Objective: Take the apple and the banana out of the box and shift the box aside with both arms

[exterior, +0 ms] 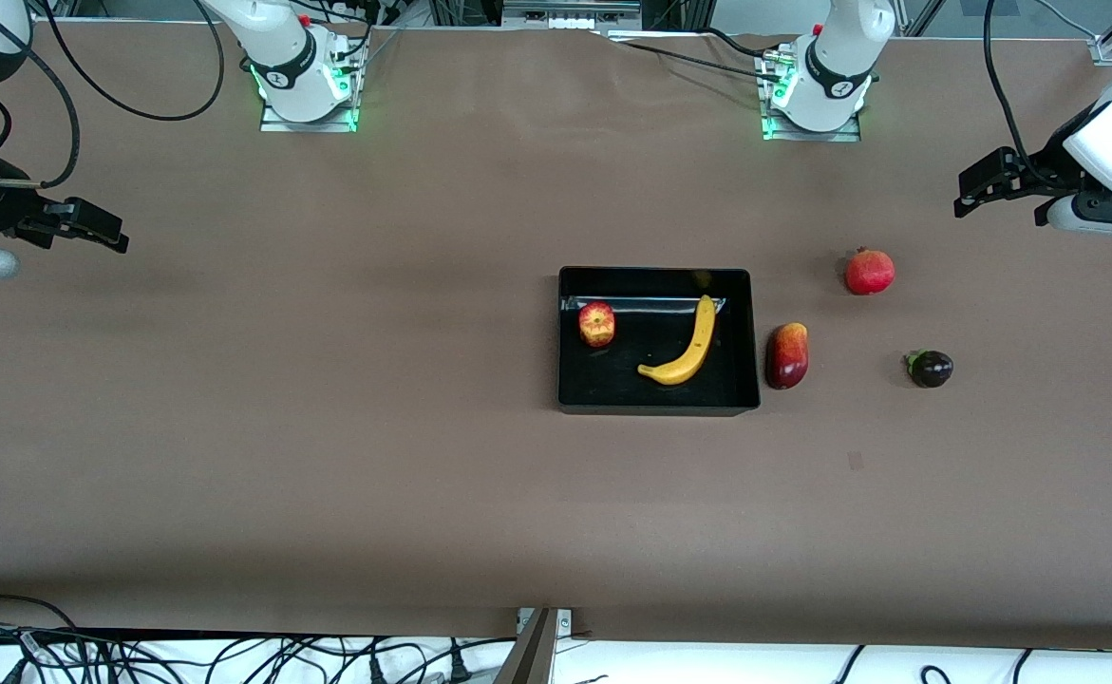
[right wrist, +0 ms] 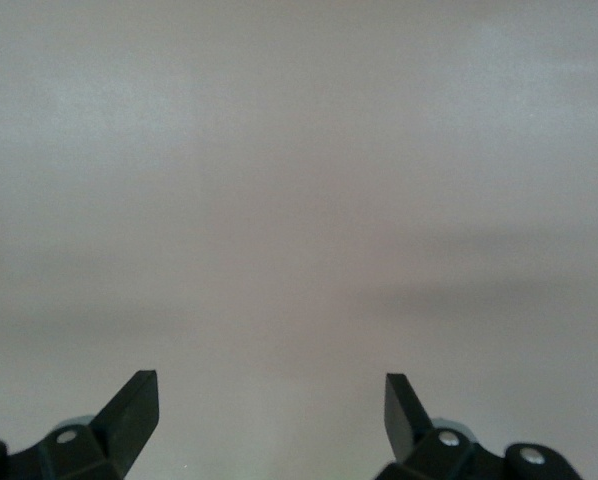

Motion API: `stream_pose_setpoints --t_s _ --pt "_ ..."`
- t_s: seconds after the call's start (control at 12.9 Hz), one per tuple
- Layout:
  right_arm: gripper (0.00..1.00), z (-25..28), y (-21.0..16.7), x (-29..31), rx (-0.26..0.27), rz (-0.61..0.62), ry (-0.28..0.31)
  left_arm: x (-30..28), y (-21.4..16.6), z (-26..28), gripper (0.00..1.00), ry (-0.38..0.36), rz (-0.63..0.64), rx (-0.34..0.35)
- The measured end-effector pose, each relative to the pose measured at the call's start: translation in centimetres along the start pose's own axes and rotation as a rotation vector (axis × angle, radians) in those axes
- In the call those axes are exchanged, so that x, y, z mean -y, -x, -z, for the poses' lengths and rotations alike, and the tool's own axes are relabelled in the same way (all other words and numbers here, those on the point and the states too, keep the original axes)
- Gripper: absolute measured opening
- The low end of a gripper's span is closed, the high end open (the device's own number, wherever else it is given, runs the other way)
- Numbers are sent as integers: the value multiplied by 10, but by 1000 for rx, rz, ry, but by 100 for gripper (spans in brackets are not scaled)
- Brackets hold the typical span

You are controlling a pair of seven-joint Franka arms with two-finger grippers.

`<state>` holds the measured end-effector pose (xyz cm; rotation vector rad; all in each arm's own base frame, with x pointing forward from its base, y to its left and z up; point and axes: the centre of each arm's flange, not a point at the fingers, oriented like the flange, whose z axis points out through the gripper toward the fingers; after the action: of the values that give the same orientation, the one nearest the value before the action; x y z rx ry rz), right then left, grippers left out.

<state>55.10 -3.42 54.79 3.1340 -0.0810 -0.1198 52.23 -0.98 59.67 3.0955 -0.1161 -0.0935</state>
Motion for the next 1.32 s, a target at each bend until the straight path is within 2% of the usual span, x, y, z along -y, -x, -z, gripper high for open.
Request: stream_pose_setpoints --t_s 1.32 --pt "100 0 0 0 0 0 0 -3 -17 13 100 -23 -11 -27"
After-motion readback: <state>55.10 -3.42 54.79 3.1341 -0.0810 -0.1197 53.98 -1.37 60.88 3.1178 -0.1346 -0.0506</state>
